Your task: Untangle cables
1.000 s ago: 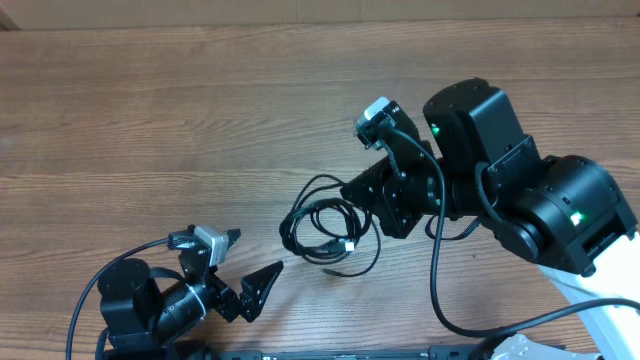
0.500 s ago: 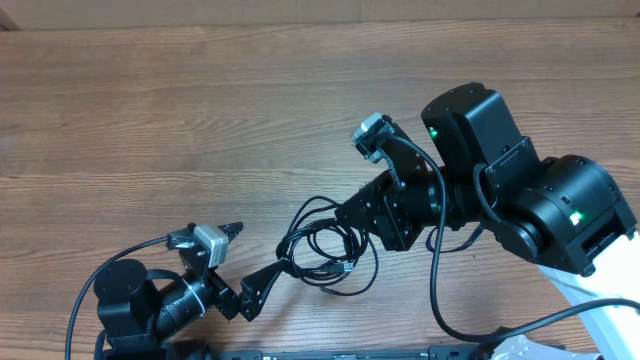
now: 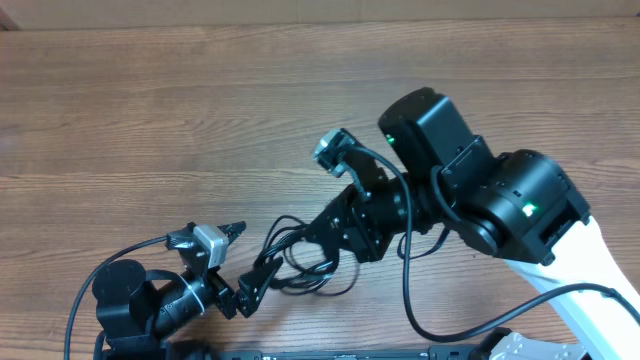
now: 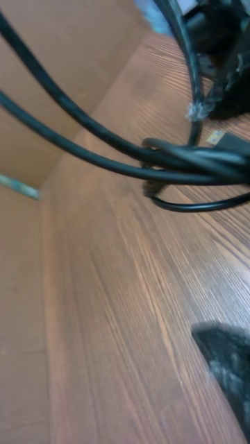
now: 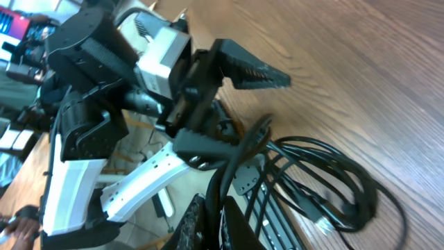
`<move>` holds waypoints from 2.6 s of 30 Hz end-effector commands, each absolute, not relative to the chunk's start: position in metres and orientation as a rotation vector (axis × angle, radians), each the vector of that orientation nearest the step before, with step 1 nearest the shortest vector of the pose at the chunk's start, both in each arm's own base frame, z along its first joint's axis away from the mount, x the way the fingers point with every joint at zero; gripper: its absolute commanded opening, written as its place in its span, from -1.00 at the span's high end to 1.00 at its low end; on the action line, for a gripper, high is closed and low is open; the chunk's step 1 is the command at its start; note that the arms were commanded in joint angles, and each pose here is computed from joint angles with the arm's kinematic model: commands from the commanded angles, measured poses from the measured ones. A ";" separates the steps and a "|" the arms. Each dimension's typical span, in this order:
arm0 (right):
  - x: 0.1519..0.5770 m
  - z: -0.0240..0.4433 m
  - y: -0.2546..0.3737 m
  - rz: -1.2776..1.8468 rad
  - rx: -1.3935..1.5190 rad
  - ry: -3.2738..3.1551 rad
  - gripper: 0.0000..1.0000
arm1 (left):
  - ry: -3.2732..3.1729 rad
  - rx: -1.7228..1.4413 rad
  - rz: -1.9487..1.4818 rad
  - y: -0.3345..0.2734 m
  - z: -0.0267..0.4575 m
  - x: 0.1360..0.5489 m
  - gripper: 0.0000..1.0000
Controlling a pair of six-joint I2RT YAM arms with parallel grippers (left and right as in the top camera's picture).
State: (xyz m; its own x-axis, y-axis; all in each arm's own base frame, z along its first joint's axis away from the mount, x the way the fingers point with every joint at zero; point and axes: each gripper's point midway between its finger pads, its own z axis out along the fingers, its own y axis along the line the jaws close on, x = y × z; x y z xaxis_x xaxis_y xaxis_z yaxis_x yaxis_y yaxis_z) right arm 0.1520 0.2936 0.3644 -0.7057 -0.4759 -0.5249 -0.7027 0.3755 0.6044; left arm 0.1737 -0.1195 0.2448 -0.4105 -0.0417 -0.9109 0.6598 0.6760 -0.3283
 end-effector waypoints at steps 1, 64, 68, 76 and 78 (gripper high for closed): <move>0.141 0.377 0.299 1.299 -1.084 2.320 0.90 | 1.833 0.515 -0.850 -0.122 0.245 0.172 0.08; 0.193 0.297 0.264 0.768 -1.351 2.284 0.92 | 1.768 0.271 -1.340 -0.141 0.306 0.159 0.92; 0.218 0.297 0.259 0.642 -1.208 2.320 0.92 | 1.769 0.277 -1.345 -0.141 0.306 0.158 0.92; 0.294 0.305 0.207 0.162 -0.570 2.393 0.92 | 1.760 0.325 -1.376 -0.145 0.308 0.151 0.92; 0.307 0.311 0.188 0.069 -0.339 2.380 0.92 | 1.747 0.355 -1.383 -0.147 0.311 0.148 0.92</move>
State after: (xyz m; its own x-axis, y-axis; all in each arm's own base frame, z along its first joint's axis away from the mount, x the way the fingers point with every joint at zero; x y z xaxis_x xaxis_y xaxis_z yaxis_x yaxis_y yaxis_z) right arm 0.2580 0.2470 0.3024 -0.6271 -0.4839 -0.6104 -0.6648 0.7409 0.0957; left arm 0.1629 -0.1395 0.3048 -0.5838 -0.3178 -0.7471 0.6291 0.4047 -0.6637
